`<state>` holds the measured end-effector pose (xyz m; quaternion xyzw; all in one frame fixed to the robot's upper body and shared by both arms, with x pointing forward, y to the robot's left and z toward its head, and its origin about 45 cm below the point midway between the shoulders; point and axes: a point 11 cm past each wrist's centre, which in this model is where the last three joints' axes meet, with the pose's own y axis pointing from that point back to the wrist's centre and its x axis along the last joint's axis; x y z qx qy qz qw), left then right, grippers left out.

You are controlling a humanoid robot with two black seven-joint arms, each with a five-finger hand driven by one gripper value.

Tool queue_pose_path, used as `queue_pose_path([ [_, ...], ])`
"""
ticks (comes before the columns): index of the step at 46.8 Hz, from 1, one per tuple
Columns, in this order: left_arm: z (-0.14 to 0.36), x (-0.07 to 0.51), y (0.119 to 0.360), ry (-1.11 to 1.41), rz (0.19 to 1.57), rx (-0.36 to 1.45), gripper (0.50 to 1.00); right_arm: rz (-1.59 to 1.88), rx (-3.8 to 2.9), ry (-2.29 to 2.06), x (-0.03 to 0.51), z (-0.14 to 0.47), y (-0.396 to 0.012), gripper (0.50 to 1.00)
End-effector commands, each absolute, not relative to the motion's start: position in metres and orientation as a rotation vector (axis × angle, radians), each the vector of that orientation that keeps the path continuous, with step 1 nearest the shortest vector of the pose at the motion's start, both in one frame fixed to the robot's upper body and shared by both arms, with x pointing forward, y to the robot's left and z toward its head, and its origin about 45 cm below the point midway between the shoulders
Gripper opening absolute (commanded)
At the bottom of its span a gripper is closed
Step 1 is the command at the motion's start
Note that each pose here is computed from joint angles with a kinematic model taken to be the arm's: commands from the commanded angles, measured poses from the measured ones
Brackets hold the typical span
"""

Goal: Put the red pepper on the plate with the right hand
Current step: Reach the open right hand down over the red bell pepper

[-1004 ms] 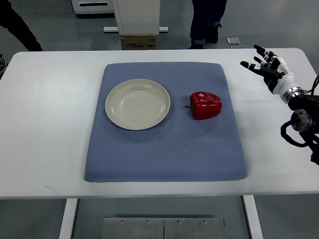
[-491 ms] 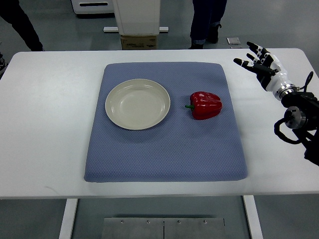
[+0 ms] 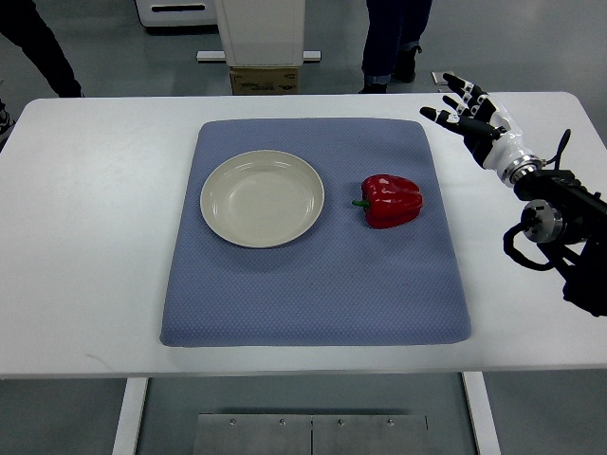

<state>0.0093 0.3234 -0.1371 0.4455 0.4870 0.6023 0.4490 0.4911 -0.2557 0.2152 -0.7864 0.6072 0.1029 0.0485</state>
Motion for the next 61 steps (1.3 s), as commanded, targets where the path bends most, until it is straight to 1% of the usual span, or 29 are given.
queue_pose_path([
  [1,-0.137,0.009,0.323,1.206,1.489,1.103,1.0,0.263,-2.447,1.787,0.49,0.22,-0.25,1.0],
  [10,-0.137,0.009,0.323,1.205,1.49,1.102,1.0,0.095,-2.61,1.645,0.485,0.227,-0.241,1.0],
  [17,-0.137,0.009,0.323,1.206,1.489,1.103,1.0,-0.102,-2.761,1.554,0.48,0.229,-0.238,1.0],
  [26,-0.137,0.009,0.323,1.205,1.49,1.102,1.0,-0.338,-2.973,1.365,0.471,0.229,-0.22,1.0],
  [36,-0.137,0.009,0.323,1.205,1.491,1.101,1.0,-0.51,-3.154,1.195,0.461,0.221,-0.206,1.0],
  [61,-0.137,0.009,0.323,1.205,1.49,1.102,1.0,-0.609,-3.231,1.145,0.455,0.207,-0.202,1.0],
])
